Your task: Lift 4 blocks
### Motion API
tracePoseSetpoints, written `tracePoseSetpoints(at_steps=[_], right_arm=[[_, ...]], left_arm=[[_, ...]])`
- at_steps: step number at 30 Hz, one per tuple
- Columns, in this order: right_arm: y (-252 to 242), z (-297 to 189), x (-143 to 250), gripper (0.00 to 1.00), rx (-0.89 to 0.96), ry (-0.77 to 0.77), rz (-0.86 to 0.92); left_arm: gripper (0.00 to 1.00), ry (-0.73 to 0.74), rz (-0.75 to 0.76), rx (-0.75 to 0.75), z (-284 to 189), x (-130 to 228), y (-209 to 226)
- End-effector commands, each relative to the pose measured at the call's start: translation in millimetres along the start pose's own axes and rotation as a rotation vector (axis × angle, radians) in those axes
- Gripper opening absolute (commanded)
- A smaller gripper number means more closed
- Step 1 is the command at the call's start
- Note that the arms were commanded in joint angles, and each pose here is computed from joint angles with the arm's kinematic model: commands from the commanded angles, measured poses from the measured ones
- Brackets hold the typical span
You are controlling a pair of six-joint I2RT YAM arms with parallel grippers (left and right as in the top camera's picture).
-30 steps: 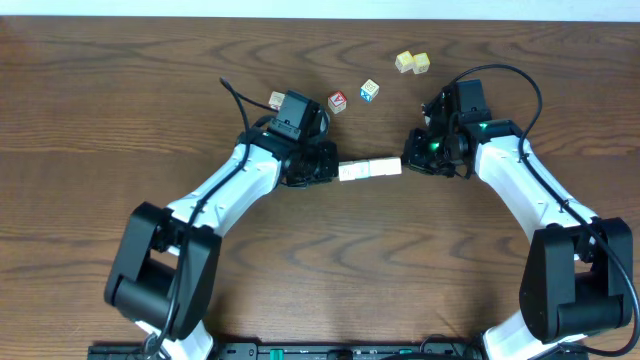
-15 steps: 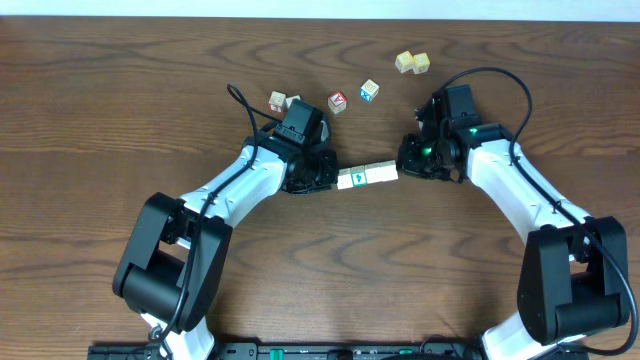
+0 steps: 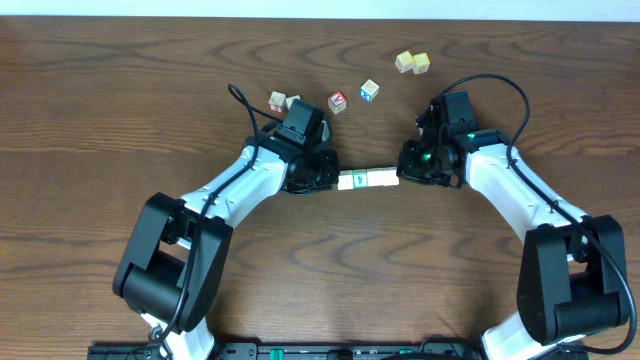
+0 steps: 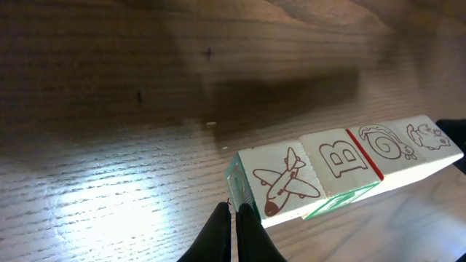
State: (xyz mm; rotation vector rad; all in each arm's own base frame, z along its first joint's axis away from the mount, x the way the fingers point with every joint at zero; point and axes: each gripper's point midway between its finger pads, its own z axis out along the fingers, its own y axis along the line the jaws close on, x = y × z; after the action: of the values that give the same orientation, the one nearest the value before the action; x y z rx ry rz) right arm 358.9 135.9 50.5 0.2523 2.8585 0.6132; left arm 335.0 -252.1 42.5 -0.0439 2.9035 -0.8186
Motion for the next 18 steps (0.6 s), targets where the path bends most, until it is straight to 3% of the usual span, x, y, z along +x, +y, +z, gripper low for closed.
tracePoseSetpoints(at_steps=[1, 18], right_arm=[[46.6, 2.7, 32.5, 0.01, -0.182, 0.121, -0.034], [36.3, 15.4, 43.2, 0.01, -0.182, 0.126, -0.007]], left_arm=[[0.07, 0.061, 0.08, 0.135, 3.6, 18.1, -47.1], [0.07, 0.051, 0.086, 0.098, 8.8, 19.0, -43.4]])
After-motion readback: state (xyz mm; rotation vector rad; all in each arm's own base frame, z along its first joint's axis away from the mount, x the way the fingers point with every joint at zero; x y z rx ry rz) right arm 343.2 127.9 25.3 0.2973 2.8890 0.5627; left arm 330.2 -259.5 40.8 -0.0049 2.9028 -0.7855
